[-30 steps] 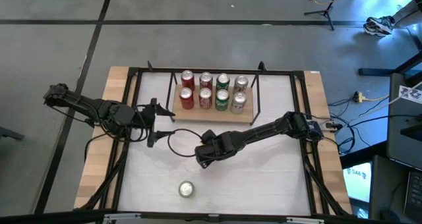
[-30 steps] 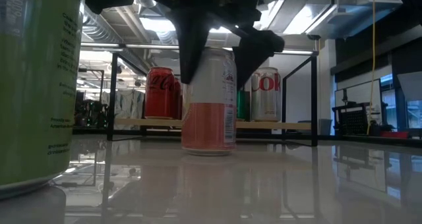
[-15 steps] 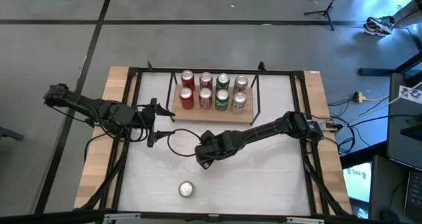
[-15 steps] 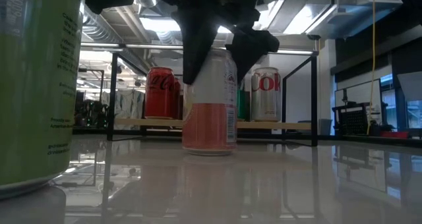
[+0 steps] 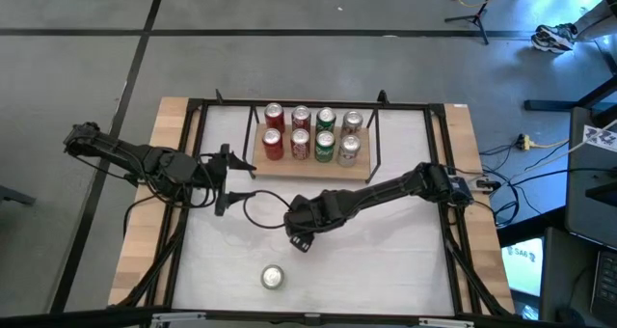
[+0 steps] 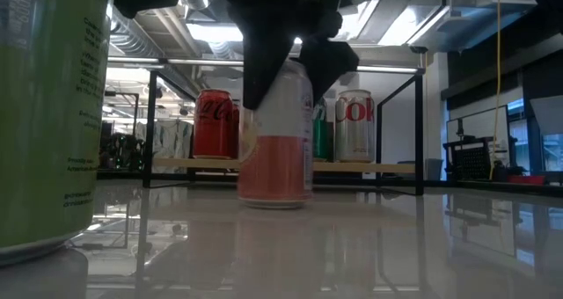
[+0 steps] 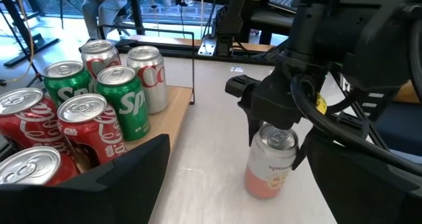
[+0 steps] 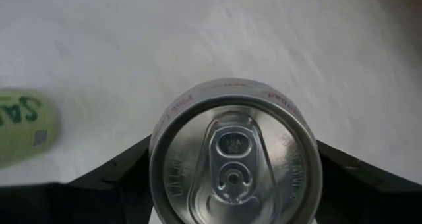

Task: Place canned beverage on shelf
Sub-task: Put the pink soda can on the shelf

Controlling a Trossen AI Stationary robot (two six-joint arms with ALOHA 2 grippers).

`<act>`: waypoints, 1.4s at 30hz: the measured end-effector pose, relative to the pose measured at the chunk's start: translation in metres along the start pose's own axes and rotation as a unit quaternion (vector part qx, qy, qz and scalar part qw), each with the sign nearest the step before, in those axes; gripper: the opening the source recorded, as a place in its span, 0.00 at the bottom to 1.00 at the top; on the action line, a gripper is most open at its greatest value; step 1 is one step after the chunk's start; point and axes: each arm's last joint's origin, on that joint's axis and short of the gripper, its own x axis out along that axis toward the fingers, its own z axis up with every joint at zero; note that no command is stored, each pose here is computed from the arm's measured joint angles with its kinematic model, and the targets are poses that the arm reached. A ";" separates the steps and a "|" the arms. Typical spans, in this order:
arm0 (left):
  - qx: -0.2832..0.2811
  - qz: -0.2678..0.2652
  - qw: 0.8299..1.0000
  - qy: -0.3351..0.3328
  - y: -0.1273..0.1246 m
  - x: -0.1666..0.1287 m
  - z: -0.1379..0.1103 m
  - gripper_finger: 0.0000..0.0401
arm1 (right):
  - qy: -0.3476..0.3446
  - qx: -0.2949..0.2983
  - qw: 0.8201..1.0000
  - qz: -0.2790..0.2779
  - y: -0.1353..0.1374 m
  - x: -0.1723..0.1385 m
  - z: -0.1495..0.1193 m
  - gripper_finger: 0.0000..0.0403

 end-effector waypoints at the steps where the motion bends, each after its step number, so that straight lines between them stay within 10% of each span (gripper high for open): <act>1: 0.001 -0.004 1.000 0.001 0.000 0.000 0.000 0.87 | 0.003 -0.006 1.000 0.005 0.000 0.000 0.000 0.74; 21: -0.012 -0.023 0.999 -0.028 0.012 -0.033 0.003 0.87 | -0.012 -0.181 0.980 0.083 -0.005 -0.027 0.031 0.74; 42: -0.014 -0.021 0.999 -0.028 0.013 -0.034 0.002 0.87 | 0.001 -0.324 0.945 0.047 -0.054 -0.061 0.068 0.74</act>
